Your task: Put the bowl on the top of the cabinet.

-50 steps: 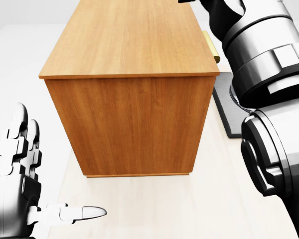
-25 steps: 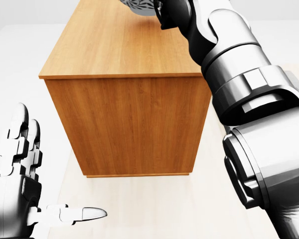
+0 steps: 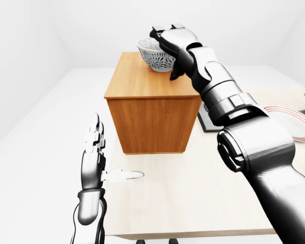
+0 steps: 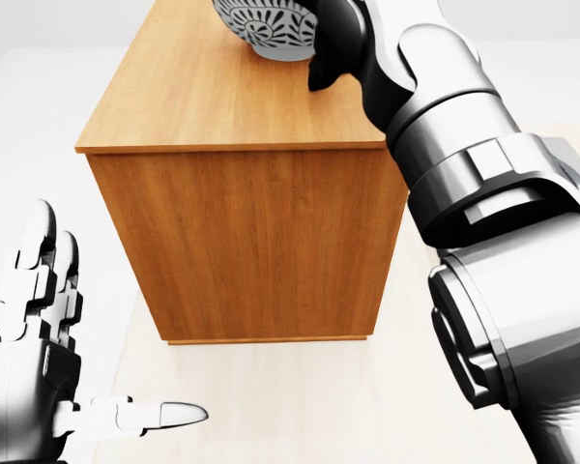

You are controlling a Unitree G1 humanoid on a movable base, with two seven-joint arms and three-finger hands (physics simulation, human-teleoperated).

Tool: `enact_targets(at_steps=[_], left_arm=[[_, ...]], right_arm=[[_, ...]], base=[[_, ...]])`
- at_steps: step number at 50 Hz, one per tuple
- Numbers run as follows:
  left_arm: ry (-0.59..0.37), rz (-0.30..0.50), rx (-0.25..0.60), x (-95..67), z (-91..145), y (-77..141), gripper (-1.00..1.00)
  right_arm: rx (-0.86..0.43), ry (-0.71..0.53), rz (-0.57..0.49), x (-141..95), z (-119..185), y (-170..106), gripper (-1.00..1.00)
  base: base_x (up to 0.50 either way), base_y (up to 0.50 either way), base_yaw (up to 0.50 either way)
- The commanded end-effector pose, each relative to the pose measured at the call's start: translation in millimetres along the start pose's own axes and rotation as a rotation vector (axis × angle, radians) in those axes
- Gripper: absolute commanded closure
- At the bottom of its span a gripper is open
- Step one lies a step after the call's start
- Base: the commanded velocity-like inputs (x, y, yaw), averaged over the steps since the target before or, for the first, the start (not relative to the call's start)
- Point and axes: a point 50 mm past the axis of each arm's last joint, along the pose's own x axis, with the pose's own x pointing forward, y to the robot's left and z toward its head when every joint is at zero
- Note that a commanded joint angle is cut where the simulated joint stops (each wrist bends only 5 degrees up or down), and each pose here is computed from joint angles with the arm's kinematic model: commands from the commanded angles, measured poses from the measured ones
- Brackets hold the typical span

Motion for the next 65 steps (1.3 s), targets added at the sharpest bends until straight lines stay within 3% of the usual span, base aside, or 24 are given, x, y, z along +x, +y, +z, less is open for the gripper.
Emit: enact_targets(at_steps=[1,9,31,50,65], left_arm=[[-0.001,0.004,0.0,0.7,-0.2,0.5,-1.0],[-0.009,0.003,0.0,0.6,2.0,0.5,-1.0],[0.009,-0.005,0.001,-0.7,-1.9,-0.6,-1.0],[0.009,-0.004,0.002,-1.0,-1.6,-0.3,-1.0],[0.003,0.003,0.001,1.4,-1.6,0.1,-1.0]], right_arm=[[-0.01,0.001,0.016,0.0,-0.2,1.7,-1.0],[-0.01,0.003,0.004,-0.4,-0.6,-12.4,-1.0],[-0.027,0.057,-0.122,-16.5,-18.4,-102.4,-1.0],[-0.044,0.192,-0.233,-51.4,-62.9,-168.7,-1.0],[-0.049,0.311,-0.275,-79.5,-101.2,-193.9,-1.0]], base=[[0.0,0.0,0.0],[0.0,0.0,0.0],[0.0,0.0,0.0],[0.0,0.0,0.0],[0.0,0.0,0.0]])
